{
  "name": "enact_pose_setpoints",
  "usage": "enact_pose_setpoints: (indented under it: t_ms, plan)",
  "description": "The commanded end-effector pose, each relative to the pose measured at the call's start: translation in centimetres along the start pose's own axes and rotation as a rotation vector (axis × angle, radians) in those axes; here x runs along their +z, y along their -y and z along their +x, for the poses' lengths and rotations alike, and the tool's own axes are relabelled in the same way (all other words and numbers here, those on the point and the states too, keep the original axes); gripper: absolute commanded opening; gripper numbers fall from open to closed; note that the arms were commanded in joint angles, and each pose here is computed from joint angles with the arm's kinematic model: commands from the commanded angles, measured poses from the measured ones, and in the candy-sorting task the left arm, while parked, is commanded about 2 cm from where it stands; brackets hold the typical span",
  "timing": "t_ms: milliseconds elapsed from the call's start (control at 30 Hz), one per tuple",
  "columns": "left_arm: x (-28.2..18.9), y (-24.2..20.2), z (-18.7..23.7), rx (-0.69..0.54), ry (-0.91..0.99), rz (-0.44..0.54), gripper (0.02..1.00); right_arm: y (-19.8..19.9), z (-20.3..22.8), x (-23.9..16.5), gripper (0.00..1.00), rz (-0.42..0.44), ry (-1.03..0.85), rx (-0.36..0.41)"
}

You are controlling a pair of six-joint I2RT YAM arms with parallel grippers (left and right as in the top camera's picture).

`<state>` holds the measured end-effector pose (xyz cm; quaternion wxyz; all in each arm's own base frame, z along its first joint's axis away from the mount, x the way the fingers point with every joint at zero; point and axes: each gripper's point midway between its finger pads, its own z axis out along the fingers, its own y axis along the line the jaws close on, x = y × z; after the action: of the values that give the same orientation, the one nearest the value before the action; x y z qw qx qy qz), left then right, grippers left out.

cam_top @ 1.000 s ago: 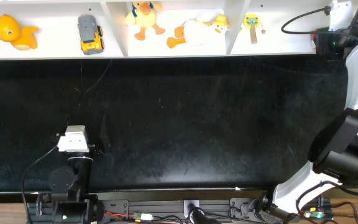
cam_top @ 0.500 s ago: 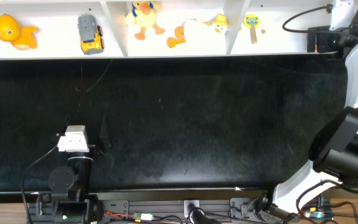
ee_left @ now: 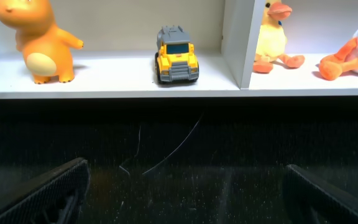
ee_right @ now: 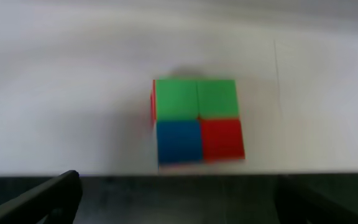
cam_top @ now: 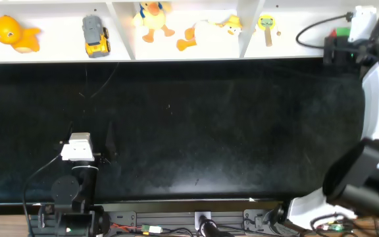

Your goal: Store Toys

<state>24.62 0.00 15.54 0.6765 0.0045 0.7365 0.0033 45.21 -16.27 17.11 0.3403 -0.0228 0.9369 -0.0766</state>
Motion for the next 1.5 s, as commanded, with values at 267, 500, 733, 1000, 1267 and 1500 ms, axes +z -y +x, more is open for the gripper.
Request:
enact_pose_setpoints:
  t_ms: [267,500,733,1000,1267,1500]
  plan:
    - [0.0,-0.2,0.0,0.019,0.005,-0.011,0.998,-4.9,6.5,-5.3,0.998,0.078,0.058,0.203]
    - [0.0,-0.2,0.0,0.019,0.005,-0.011,0.998,-12.0,8.1,-7.3,0.996,0.173,0.173,0.149]
    - [0.0,-0.2,0.0,0.019,0.005,-0.011,0.998,-14.6,12.6,-8.6,0.998,0.092,0.336,0.238]
    - [0.0,-0.2,0.0,0.019,0.005,-0.011,0.998,-14.8,14.5,-10.5,0.996,0.027,0.563,0.335]
    - [0.0,-0.2,0.0,0.019,0.005,-0.011,0.998,-13.7,15.3,-12.0,0.993,0.008,0.722,0.44]
    - [0.0,-0.2,0.0,0.019,0.005,-0.011,0.998,-14.1,15.2,-13.5,0.996,-0.032,0.774,0.415]
